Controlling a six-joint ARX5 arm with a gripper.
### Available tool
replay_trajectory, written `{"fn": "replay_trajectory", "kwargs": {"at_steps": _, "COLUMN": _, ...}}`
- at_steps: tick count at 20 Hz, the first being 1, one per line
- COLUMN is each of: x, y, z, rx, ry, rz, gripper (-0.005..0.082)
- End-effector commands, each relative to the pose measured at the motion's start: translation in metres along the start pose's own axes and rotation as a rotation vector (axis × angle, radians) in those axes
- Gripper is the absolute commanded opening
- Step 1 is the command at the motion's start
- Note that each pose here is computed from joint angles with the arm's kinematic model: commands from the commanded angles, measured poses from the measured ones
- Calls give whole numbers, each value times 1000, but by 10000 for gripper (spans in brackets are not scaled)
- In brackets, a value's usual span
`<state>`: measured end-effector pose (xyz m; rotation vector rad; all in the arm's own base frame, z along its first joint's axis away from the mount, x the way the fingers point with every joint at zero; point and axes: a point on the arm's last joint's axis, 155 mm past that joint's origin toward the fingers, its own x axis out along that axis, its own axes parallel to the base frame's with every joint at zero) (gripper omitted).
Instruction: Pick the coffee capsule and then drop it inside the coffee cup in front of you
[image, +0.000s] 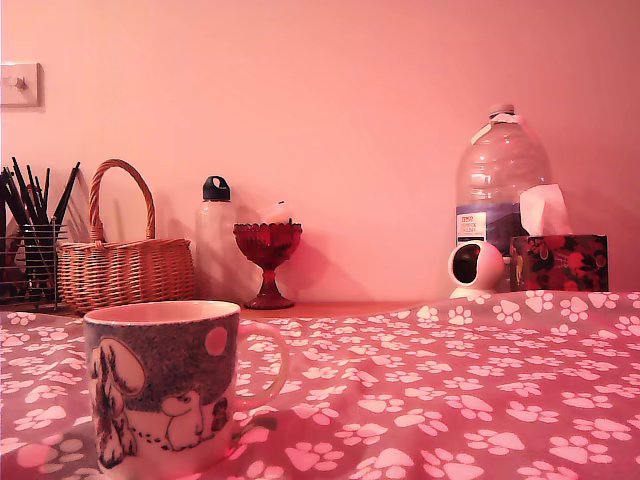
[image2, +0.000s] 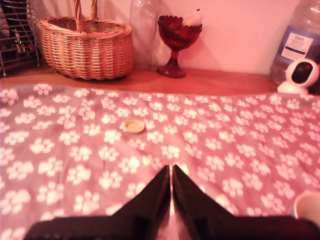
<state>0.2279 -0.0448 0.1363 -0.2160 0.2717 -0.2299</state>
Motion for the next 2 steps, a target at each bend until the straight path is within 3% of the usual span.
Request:
{"fn": "replay_trajectory", "kwargs": {"at_steps": 1, "x": 3, "y": 3, "z": -9, "rx": -4, "ry": 17, "rz": 8, "gripper": -19}}
{"fn": "replay_trajectory", "kwargs": {"at_steps": 2, "x": 3, "y": 4, "z": -10, "rx": -4, "ry": 20, "rz": 8, "gripper": -19}}
